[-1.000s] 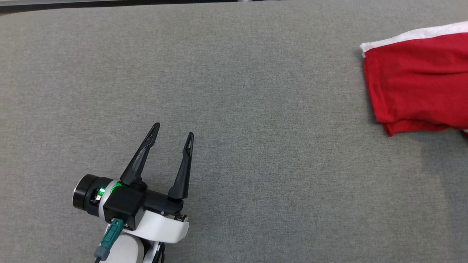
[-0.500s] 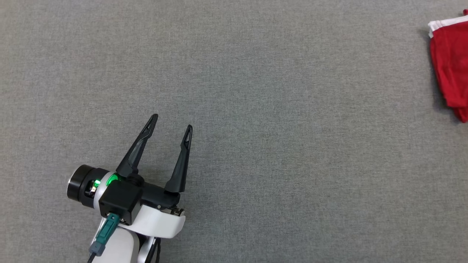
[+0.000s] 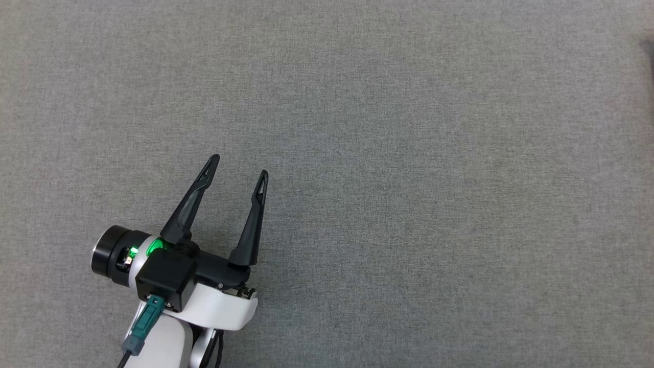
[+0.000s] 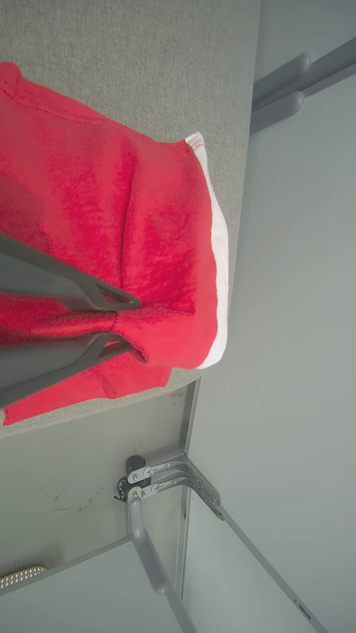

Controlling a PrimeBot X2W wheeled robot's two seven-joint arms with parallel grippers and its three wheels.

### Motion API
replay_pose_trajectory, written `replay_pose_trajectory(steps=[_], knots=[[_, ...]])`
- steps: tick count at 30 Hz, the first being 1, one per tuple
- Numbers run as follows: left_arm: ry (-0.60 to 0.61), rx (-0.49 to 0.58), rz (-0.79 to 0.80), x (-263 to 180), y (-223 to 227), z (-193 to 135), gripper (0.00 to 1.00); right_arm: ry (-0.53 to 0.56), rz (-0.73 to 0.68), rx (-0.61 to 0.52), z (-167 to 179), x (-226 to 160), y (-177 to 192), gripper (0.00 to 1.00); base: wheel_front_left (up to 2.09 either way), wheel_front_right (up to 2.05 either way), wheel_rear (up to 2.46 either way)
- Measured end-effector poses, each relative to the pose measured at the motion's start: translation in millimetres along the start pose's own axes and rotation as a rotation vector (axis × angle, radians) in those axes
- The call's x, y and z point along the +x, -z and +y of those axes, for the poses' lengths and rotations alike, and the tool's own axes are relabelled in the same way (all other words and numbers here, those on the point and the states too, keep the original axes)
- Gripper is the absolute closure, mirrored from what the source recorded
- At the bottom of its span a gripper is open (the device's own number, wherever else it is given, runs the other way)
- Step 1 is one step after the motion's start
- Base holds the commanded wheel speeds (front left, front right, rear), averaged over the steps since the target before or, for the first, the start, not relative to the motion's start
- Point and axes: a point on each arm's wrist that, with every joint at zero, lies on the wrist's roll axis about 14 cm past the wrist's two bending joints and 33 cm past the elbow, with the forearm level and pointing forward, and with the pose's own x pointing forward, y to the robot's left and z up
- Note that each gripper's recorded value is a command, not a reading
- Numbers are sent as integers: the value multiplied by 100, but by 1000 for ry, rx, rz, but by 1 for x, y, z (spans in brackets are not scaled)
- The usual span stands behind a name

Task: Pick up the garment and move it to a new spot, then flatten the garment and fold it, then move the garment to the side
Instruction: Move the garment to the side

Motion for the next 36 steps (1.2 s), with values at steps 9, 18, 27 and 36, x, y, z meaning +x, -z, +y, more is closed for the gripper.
replay_pose_trajectory(steps=[9,18,27,36], knots=[[1,4,-14,1,-6,0,0,142,-108,-170,-14,0,-14,0,0,0,0],[-69,-16,-52,-20,-27,10,0,-90,-412,-143,111,-16,-34,0,0,0,0],[-215,-124,-49,-76,-32,31,0,-296,-578,20,220,-73,-13,0,0,0,0],[-303,-129,-147,-131,-61,41,0,-281,-789,146,240,-161,-37,0,0,0,0]])
